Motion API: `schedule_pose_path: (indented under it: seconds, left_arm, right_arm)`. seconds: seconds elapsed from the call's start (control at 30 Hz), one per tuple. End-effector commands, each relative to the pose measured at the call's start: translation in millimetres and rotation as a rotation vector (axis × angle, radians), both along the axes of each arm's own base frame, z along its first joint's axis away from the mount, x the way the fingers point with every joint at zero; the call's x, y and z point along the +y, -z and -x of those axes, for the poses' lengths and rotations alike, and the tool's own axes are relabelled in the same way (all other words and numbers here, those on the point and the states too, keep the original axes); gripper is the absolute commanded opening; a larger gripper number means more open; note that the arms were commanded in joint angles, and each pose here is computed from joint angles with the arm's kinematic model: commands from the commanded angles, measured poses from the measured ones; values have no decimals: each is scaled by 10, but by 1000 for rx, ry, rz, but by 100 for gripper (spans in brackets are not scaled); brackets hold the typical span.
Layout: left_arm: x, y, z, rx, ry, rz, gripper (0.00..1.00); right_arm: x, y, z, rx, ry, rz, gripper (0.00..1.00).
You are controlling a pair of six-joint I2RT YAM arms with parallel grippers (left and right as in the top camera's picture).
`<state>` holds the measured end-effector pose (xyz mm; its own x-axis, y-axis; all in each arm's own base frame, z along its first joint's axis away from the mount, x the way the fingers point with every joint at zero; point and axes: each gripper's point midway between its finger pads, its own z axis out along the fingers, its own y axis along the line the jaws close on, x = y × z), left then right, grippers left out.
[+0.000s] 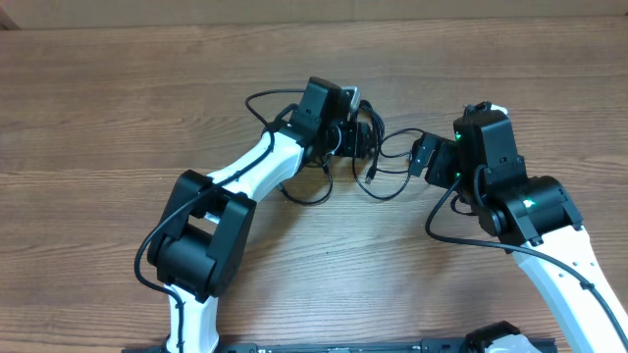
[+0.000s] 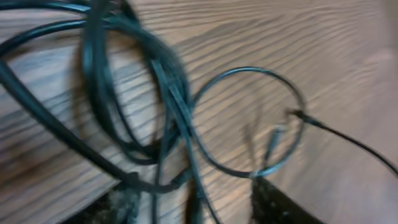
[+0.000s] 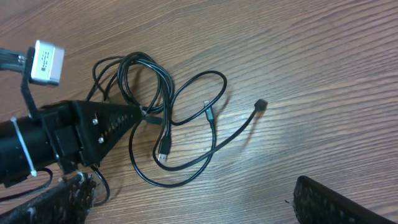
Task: Untangle cables
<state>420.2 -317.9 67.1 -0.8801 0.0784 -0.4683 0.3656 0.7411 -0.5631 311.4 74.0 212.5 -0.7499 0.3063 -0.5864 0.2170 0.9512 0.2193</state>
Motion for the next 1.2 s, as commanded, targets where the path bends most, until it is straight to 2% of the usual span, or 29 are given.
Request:
schedule_pose_path:
  seconds: [0.0,0.1,0.23,0.3,0.5,0.57,0.63,0.73,0.87,0.93,1.07,1.17]
  left_arm:
    - [-215,-123,265,70,143,116,45]
    - [-165,-28,455,191,142,103,36]
    - [14,174,687,350,89,13,22]
    - [43,192,736,380,79,0,21]
    - [-57,8,568,300,75,52,37]
    - [-150,-113,413,213,85,96,53]
    - [-212,-197,292,139,85,120,59]
    - [-203,-240,59,23,24,89,69]
    - [11,-151,-241,-103,-147,-69,71]
    - [76,-128,-297,-131,-191,-115,73]
    - [103,-149,-358,-166,-224,-137,75]
    - [109,-161,-377,-175,-231,-138,72]
  right_arm:
    - [3,-100,-28,-23,-4,-6,100]
    - [0,-91,-18,-18,-4,-4,100]
    - [1,-95,-22,-20,-4,-5,100]
    - [2,-99,-28,-23,-4,-6,100]
    - [4,-103,-32,-25,-4,-6,100]
    - [3,-103,-32,-25,-4,-6,100]
    - [-1,-103,-33,-26,-3,-4,100]
    - [-1,-103,-32,-25,-3,-4,100]
    - [-2,-100,-29,-24,-3,-3,100]
    - [-2,-99,-27,-23,-3,-3,100]
    - [-2,-101,-30,-24,-3,-4,100]
    - [1,-101,-30,-24,-3,-5,100]
